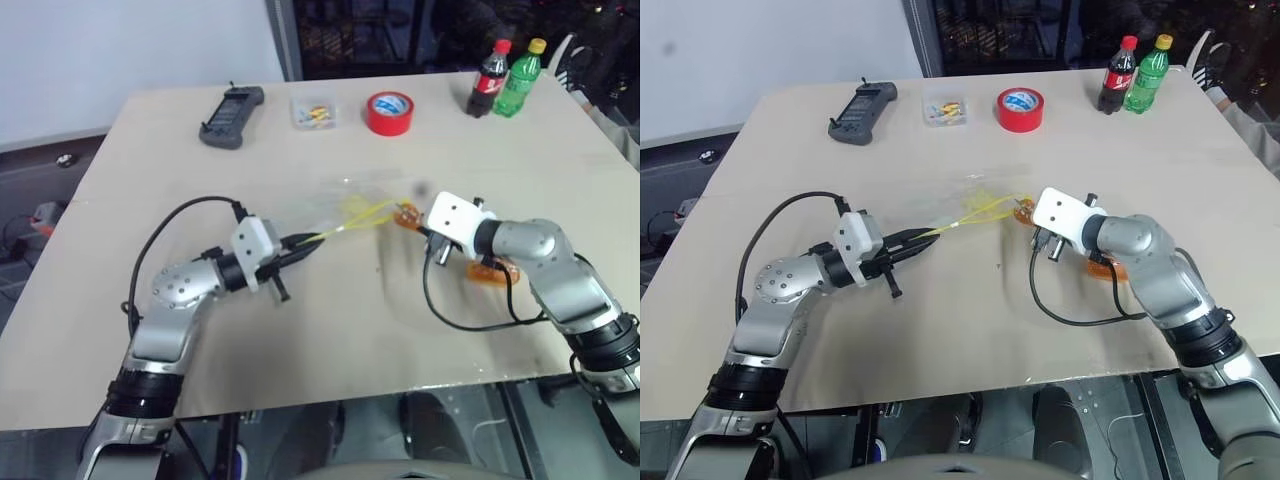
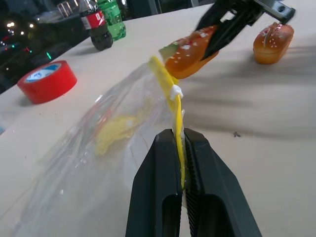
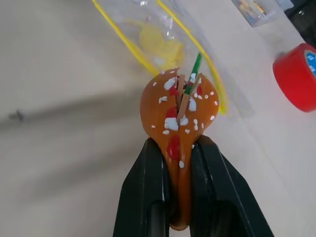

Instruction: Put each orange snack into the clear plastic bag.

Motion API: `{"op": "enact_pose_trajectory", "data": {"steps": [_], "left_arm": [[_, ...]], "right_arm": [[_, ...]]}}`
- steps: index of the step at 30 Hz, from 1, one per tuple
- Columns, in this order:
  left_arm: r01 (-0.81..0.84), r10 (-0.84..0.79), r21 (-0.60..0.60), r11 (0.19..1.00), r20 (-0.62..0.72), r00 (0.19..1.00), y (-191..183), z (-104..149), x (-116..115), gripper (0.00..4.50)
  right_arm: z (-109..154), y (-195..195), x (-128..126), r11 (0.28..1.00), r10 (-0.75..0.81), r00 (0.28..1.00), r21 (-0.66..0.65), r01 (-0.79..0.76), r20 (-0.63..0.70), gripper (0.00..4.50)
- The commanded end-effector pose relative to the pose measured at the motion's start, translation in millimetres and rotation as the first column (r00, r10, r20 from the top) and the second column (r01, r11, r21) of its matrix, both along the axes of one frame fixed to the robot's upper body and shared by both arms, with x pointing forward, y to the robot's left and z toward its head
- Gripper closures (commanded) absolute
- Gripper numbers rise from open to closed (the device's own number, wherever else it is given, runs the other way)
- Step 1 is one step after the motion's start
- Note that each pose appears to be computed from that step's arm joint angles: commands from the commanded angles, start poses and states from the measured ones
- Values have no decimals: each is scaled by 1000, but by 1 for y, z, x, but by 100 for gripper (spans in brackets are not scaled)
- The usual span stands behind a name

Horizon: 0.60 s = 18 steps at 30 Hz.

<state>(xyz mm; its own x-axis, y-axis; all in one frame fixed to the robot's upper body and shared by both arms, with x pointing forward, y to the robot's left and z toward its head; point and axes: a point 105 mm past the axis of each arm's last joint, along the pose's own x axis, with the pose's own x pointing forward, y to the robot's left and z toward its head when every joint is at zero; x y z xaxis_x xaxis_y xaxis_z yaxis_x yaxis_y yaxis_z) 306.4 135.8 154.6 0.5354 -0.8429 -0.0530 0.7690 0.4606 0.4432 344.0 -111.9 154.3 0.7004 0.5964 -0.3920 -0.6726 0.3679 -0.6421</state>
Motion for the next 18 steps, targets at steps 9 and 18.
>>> {"op": "enact_pose_trajectory", "data": {"steps": [9,18], "left_arm": [[51,-51,5,999,29,998,-6,13,1,450],[36,-36,-1,999,23,999,-3,11,3,450]], "right_arm": [[32,2,-4,995,26,977,-100,-6,210,421],[37,-3,-4,969,70,961,-249,-1,269,421]]}}
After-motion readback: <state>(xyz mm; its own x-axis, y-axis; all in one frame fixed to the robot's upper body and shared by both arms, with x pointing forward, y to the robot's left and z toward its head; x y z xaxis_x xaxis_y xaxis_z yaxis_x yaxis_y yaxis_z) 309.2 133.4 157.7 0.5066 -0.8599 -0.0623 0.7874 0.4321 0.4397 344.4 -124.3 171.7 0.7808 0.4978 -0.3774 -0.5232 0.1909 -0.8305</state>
